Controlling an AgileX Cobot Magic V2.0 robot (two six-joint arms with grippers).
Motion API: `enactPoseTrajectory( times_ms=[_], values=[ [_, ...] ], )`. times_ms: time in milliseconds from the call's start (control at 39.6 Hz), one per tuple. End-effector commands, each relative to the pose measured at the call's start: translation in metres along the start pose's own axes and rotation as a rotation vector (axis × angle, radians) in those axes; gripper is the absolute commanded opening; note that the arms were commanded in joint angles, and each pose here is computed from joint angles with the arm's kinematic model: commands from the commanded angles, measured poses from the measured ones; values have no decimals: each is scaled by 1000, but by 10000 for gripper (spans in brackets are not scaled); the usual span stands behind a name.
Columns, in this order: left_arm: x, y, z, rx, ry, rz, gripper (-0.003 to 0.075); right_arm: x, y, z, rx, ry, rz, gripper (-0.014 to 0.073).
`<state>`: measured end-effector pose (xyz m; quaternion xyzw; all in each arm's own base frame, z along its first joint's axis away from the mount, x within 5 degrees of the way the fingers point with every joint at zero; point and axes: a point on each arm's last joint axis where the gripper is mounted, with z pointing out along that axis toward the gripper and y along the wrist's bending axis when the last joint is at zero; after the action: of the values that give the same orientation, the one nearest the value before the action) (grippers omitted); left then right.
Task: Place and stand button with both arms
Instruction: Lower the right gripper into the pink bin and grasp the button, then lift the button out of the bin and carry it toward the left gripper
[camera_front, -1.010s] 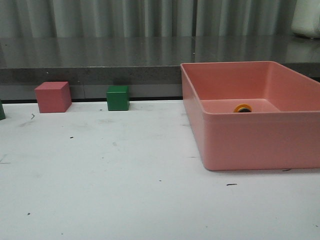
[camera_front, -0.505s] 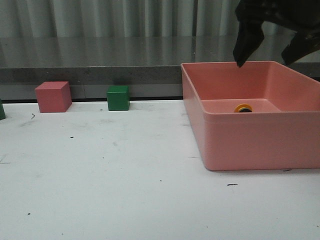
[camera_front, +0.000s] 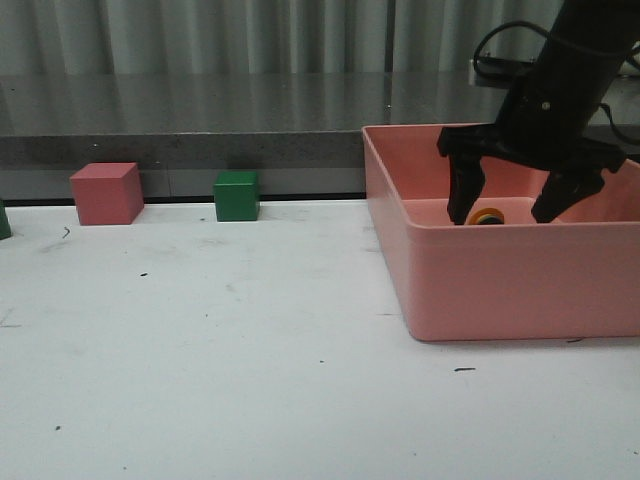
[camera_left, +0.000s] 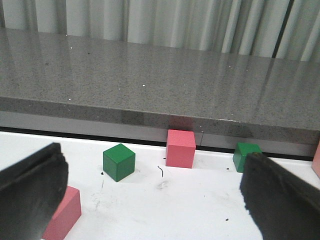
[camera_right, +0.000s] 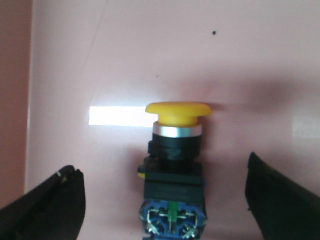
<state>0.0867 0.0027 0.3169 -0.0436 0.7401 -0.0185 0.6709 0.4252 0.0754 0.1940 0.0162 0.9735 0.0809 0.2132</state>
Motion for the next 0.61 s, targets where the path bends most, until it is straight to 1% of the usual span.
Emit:
enactPoseTrajectory(
  times_ms=[0,76,101,177,353,404,505,581],
  values=[
    [-18,-2,-1,9,-98,-15,672,-17,2,-19,-15,-94,3,614],
    [-18,-2,-1,9,-98,-15,672,-16,1,-14,-12,-84,5,544],
    [-18,-2,-1,9,-98,-15,672,-16,1,-13,-12,-83,5,508],
    [-18,-2,-1,9,-98,-15,672,-16,1,-13,-12,-82,6,459],
    [-18,-2,-1,9,-98,-15,672,-15,1,-13,-10,-70,6,407],
    [-18,-2,-1,9,-98,-15,672,-14,1,-13,-10,-64,6,369],
    [-18,-2,-1,9,-98,-15,672,-13,0,-13,-9,-54,6,248],
    [-18,-2,-1,9,-98,-15,672,-13,0,-13,-8,-50,6,211]
  ],
)
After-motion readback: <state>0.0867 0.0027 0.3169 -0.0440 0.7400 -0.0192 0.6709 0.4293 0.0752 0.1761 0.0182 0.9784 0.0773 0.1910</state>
